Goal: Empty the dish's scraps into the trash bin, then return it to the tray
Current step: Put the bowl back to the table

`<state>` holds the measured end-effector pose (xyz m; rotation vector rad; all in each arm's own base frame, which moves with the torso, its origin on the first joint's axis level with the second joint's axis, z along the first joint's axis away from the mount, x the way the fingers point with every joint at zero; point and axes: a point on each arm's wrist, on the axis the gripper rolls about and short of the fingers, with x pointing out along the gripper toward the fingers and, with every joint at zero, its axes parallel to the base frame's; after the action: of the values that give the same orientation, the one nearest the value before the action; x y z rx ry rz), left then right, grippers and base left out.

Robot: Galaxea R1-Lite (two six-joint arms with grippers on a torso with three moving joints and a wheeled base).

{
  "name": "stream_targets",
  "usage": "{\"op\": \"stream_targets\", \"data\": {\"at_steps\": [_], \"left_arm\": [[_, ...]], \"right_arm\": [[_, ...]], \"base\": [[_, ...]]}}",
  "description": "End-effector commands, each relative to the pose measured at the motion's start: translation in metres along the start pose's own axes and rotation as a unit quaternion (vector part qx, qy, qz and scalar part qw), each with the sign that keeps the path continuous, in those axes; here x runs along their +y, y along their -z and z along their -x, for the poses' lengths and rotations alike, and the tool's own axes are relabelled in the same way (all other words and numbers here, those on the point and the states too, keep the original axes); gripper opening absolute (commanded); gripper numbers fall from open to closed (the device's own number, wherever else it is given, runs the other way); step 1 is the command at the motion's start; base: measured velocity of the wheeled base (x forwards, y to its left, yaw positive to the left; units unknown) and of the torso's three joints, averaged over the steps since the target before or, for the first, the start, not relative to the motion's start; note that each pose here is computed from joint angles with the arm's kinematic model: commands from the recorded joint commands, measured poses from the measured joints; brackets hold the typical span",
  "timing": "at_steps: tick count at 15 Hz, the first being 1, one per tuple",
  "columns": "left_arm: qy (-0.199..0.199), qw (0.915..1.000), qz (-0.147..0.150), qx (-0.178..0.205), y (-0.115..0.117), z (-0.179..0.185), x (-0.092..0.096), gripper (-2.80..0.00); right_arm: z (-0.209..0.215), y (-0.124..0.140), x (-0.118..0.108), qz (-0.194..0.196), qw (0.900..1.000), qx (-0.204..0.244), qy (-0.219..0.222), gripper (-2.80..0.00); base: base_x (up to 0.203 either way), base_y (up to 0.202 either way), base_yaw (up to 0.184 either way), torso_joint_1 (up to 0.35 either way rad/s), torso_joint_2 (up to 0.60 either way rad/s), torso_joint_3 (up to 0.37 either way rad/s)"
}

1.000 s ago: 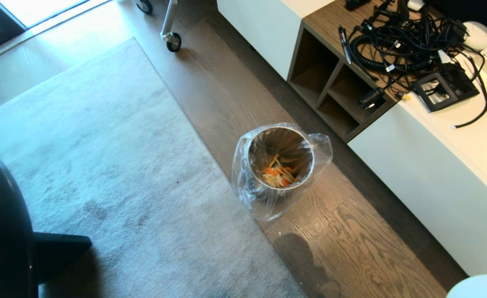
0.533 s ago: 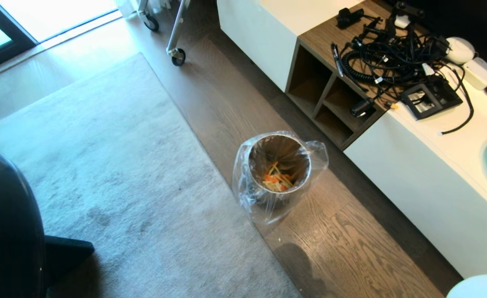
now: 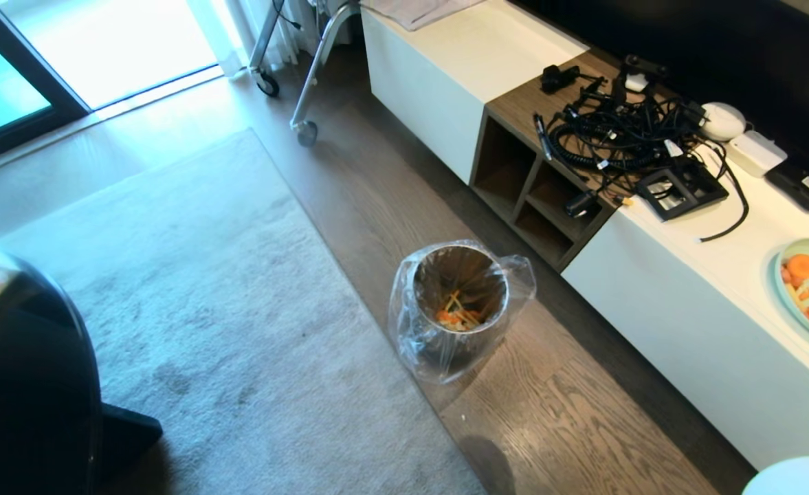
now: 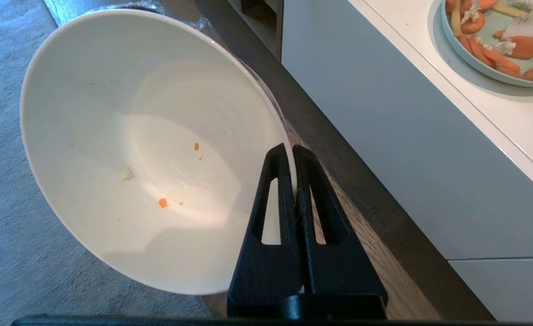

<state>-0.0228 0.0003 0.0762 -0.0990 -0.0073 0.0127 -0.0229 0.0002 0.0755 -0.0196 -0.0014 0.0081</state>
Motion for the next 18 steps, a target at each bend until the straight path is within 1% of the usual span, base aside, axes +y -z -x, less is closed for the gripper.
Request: {"op": "stream_targets", "data": {"at_steps": [1, 18], "left_arm": [[0.0, 1.0, 0.001, -0.001, -0.0001, 0.0, 0.0, -2.8], [0.0, 1.0, 0.001, 0.0, -0.0001, 0.0, 0.0, -2.8]], "right_arm": [[-0.0001, 0.0, 0.0, 0.0, 1.0, 0.001, 0.0, -2.8], [-0.0001, 0.0, 0.0, 0.0, 1.0, 0.001, 0.0, -2.8]], "base": [[0.0, 0.0, 0.0, 0.005, 0.0, 0.203], [0.0, 0.0, 0.0, 0.002, 0.0, 0.202]]}}
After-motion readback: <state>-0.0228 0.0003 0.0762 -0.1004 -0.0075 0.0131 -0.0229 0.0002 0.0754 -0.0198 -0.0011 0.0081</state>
